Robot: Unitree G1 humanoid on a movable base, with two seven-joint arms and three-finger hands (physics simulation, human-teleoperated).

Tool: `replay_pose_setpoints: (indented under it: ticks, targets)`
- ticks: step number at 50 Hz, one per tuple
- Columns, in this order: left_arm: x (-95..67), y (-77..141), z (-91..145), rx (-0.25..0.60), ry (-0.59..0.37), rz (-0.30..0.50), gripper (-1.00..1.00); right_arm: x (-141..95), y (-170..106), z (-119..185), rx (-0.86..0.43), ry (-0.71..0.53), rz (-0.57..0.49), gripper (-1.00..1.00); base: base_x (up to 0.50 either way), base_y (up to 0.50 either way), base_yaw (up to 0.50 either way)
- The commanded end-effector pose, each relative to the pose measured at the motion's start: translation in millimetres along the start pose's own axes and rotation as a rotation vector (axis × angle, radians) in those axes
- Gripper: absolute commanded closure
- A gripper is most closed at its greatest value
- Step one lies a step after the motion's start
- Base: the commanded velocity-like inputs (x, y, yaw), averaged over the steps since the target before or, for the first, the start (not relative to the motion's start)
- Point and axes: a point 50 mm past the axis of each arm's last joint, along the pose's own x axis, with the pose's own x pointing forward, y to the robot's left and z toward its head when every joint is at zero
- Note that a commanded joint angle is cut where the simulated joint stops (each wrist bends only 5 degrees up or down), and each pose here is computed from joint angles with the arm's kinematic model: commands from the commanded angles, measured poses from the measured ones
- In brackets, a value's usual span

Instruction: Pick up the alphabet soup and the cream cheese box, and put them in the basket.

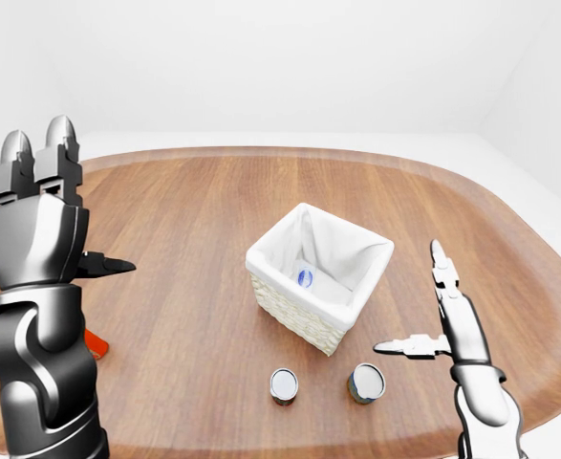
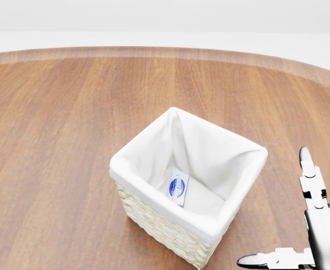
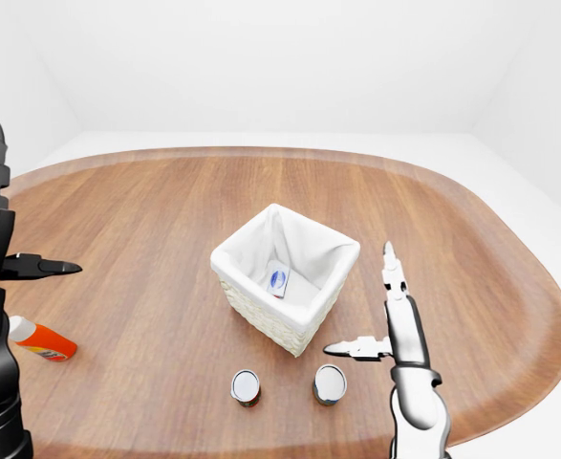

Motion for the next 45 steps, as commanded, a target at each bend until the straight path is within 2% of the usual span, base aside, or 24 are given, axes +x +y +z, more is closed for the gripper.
replay_pose_setpoints:
  ticks: [1,16,27,45]
  targets:
    - [0.5,-4,-1,0.010,0.007,-0.008,-1.00,-8,0,-2,-0.033,0.009,0.052,-1.00,0.00,0.00,0.00]
    - [-0.8,-4,-1,0.027,0.014,-0.012,-1.00,-17,12,-31,-0.052,0.090,0.127,-1.00,0.00,0.00,0.00]
    - [-0.2,-4,-1,0.020,0.013,-0.011,-1.00,-19,14,-32,-0.055,0.095,0.146,-1.00,0.00,0.00,0.00]
    - [1.7,-8,-2,0.002,0.012,-0.031,-1.00,-23,22,-41,-0.151,0.129,0.193,-1.00,0.00,0.00,0.00]
